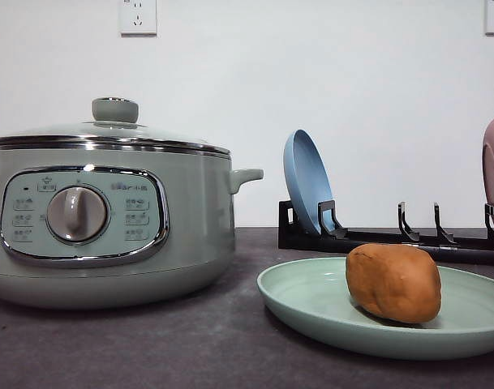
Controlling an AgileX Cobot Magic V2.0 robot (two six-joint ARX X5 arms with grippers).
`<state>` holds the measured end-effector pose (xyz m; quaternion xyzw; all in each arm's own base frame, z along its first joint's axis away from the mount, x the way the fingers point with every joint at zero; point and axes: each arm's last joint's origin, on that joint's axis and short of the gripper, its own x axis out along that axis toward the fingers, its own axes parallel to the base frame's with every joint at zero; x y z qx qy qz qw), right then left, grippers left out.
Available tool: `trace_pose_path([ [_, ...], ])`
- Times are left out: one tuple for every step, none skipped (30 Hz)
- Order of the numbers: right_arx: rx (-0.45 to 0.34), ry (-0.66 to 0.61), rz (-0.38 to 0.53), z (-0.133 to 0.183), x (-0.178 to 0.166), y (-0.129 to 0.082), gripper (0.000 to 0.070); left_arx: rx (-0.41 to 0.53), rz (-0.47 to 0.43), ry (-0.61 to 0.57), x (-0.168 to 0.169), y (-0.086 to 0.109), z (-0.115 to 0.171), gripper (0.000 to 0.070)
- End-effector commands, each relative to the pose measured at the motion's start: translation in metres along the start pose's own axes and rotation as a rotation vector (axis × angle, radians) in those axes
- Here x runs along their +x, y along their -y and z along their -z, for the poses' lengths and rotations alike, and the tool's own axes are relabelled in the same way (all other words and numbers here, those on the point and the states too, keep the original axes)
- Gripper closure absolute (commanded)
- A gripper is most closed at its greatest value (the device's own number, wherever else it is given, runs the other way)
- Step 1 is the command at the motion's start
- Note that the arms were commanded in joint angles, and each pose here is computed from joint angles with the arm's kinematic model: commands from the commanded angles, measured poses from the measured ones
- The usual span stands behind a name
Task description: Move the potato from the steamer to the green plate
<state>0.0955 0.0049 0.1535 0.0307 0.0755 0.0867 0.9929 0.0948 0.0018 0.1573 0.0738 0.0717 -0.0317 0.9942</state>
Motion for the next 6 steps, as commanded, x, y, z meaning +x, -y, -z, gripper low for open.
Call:
trace_pose_path([
  [-0.003, -0.002, -0.001, 0.0013, 0.0003, 0.0001, 0.0699, 0.001, 0.001, -0.026, 0.0019, 0.0007, 0.0073, 0.0690],
  [-0.003, -0.002, -0.001, 0.0013, 0.0003, 0.0001, 0.0699, 0.001, 0.001, -0.026, 0.0019, 0.0007, 0.0073, 0.0690],
  [-0.003, -0.002, -0.001, 0.0013, 0.0003, 0.0001, 0.0700, 0.001, 0.001, -0.026, 0.0019, 0.0007, 0.0073, 0.0690],
  [-0.003, -0.002, -0.001, 0.0013, 0.0003, 0.0001, 0.0699, 0.001, 0.001, -0.026, 0.0019, 0.0007, 0.0073, 0.0690],
  [-0.003, -0.002, -0.001, 0.0013, 0.0003, 0.0001, 0.0699, 0.001, 0.001, -0.026, 0.0019, 0.0007, 0.0073, 0.0690],
  [-0.003, -0.002, -0.001, 0.0013, 0.0003, 0.0001, 0.0699, 0.001, 0.001, -0.026, 0.0019, 0.0007, 0.0073, 0.0690],
])
